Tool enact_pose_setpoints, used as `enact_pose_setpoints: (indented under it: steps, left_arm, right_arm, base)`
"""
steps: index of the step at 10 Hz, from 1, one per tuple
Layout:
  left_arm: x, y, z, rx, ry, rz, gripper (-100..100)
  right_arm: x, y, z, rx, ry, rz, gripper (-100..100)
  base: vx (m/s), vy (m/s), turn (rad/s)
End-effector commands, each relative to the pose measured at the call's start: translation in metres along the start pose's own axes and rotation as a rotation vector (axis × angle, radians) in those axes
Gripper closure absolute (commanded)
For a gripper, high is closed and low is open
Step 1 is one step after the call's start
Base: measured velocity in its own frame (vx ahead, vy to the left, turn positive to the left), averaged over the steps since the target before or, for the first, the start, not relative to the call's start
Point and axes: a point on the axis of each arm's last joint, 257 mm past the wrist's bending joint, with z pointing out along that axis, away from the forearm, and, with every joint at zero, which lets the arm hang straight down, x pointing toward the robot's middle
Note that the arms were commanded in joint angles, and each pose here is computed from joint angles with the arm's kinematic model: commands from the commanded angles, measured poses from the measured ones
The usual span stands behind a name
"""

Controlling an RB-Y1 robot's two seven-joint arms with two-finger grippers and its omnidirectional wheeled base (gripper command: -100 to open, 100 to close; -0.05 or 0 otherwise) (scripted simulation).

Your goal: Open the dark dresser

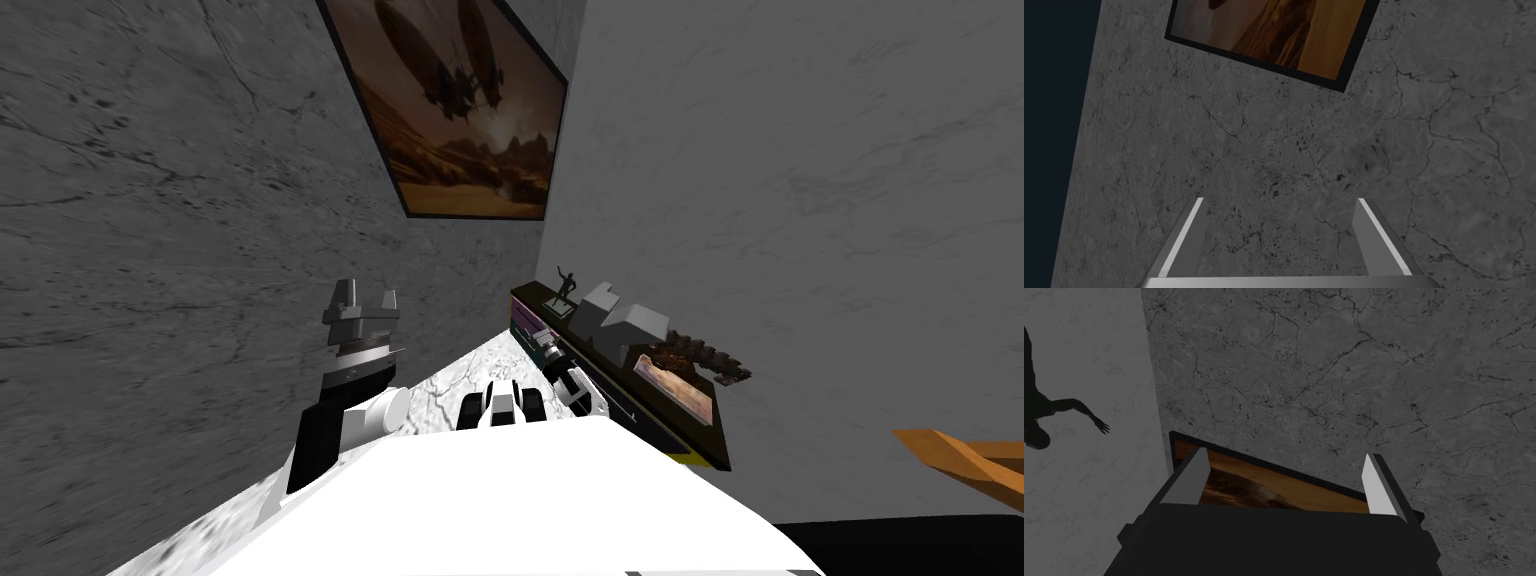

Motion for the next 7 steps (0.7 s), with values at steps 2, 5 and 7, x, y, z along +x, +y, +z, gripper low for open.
enact_pose_setpoints:
  steps: [2,5,7]
  left_arm:
    - [0.0,0.0,0.0,0.0,0.0,0.0,0]
    - [0.0,0.0,0.0,0.0,0.0,0.0,0]
    - [0.0,0.0,0.0,0.0,0.0,0.0,0]
  right_arm:
    - [0.039,0.014,0.004,-0.053,0.084,-0.161,-100]
    - [0.058,0.02,0.004,-0.083,0.121,-0.277,-100]
    - [0.076,0.025,0.003,-0.113,0.157,-0.361,-100]
  base:
    - [0.056,-0.036,0.057]
    - [0.043,-0.039,0.044]
    - [0.046,-0.037,0.054]
